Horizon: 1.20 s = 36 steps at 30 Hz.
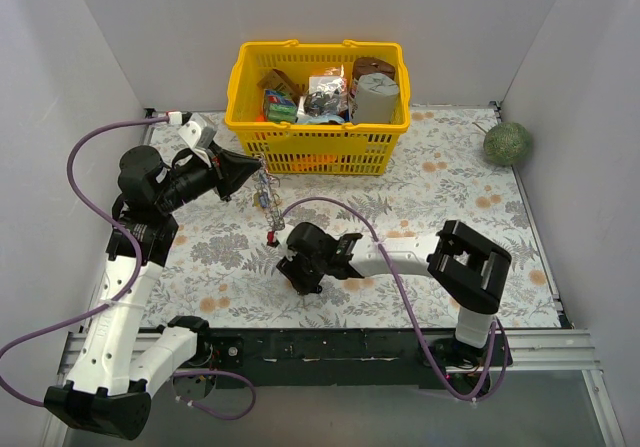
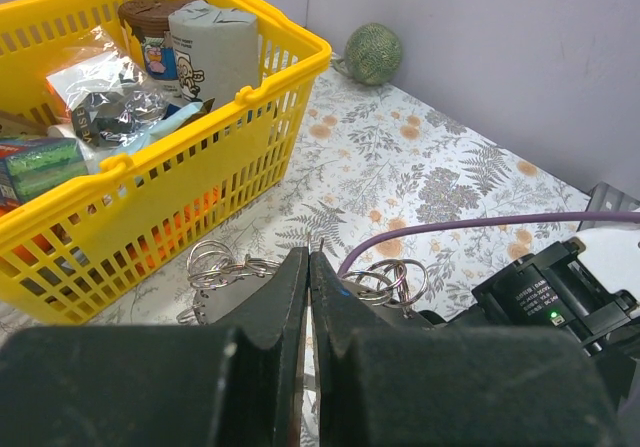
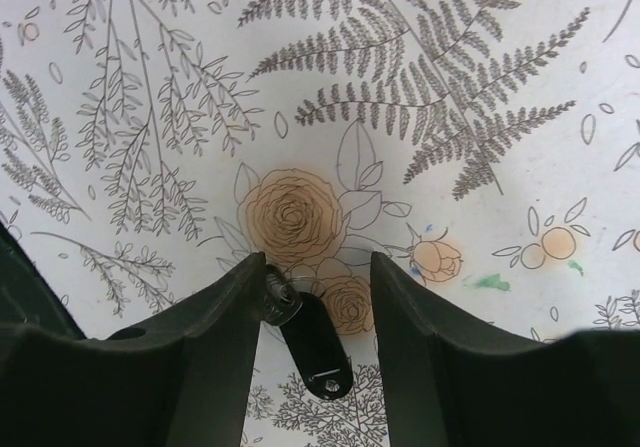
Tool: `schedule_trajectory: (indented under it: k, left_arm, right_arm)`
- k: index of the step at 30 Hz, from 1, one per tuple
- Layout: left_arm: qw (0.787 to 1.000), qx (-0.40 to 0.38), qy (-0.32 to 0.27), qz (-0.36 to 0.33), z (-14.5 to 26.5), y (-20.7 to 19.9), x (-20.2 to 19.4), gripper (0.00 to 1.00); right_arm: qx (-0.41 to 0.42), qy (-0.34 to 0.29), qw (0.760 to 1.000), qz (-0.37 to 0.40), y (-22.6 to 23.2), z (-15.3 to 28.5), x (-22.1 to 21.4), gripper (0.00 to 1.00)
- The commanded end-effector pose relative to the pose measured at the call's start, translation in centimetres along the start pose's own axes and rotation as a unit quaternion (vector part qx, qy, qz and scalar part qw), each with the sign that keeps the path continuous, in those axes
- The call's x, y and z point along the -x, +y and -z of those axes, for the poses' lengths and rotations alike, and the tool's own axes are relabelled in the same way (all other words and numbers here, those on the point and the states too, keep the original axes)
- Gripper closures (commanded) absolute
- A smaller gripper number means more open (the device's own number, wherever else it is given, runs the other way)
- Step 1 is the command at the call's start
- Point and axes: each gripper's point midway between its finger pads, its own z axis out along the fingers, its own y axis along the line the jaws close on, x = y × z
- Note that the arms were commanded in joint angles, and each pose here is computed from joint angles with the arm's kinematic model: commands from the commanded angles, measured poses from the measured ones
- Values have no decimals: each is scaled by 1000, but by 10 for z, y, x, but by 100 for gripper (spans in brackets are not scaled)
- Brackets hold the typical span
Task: Put the keys on the keyring
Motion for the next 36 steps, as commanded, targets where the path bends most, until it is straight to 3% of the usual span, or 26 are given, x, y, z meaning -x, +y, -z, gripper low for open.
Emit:
schedule_trajectory:
  k: [1,5,16,19,22,31,36]
  left_arm:
    - [1000,-3,-19,-23,4,-6,12,100]
    - [1000,-1,-19,-24,4,-5,11,100]
    - [1000,-4,-17,-22,2,-3,8,100]
    - [1000,-4,-17,-21,1,-3,8,100]
    - [1000,-6,-18,-21,1,-4,9,100]
    - [1000,-8,-16,-19,1,-5,7,100]
    - [1000,-10,-16,-19,2,-5,6,100]
  right_arm:
    - [-55,39,998,-19,-17,-6,-17,47]
    - [-63,46,996,-34,-19,-6,-29,57]
    - [-158,60,984,-63,-51,12,-60,67]
    - [-150,36,986,-70,-50,19,-46,65]
    - [-137,12,988,-74,-44,26,-28,53]
    - [-106,-22,993,-55,-23,39,4,33]
    - [-82,-17,996,-41,-2,33,1,33]
